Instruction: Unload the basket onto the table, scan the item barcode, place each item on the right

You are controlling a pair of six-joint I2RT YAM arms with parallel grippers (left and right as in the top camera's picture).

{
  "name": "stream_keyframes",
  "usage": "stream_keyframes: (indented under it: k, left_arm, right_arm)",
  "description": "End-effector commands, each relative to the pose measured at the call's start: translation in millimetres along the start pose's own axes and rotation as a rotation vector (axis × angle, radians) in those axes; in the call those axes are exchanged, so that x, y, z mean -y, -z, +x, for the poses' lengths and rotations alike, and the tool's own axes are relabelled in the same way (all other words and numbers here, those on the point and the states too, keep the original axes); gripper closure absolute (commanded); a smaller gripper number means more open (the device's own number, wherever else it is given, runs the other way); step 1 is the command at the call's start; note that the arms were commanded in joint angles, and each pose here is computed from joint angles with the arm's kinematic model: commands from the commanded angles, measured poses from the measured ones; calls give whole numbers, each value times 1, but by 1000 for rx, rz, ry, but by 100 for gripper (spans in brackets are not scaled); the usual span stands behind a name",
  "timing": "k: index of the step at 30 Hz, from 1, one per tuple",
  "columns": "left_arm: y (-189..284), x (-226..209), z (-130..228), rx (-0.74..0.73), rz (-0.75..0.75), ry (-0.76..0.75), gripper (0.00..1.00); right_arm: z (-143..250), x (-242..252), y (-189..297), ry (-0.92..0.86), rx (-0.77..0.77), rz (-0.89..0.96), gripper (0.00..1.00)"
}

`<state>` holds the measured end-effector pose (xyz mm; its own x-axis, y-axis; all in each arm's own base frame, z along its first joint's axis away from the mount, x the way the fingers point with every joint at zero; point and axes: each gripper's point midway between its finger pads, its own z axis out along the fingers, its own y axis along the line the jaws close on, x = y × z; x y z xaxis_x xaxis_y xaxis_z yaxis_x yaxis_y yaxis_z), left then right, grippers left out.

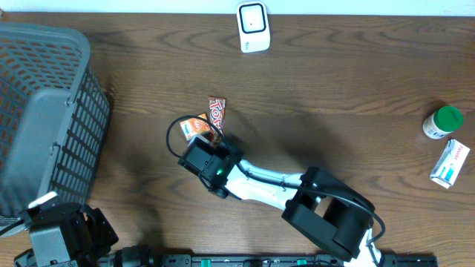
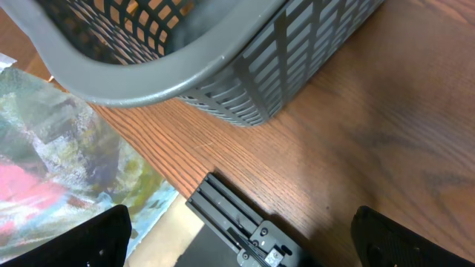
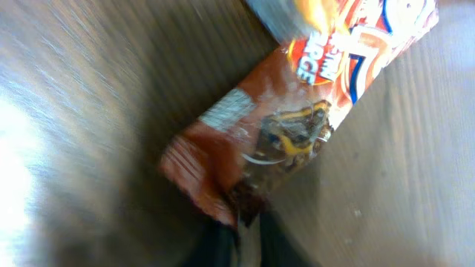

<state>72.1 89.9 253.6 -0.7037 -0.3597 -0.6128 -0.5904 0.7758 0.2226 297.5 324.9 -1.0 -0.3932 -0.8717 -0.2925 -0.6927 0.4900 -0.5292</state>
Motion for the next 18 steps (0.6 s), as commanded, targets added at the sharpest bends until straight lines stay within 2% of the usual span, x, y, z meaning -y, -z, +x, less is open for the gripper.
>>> stream_keyframes:
  k: [1, 4, 8, 13, 18]
  left_arm:
    - [1, -3, 0, 5, -16, 13, 5]
    - [1, -3, 0, 5, -16, 13, 5]
    - [1, -3, 0, 5, -16, 13, 5]
    - [1, -3, 0, 5, -16, 13, 5]
    - [1, -3, 0, 5, -16, 13, 5]
  right_arm:
    - [38, -9, -22, 36, -119, -9, 99]
    - [29, -4, -13, -16, -129, -21, 99]
    - [-2, 0, 26, -92, -125, -150, 99]
    - [-40, 4, 109, -145, -77, -415, 99]
    - [-44, 19, 186, -226, -83, -573, 99]
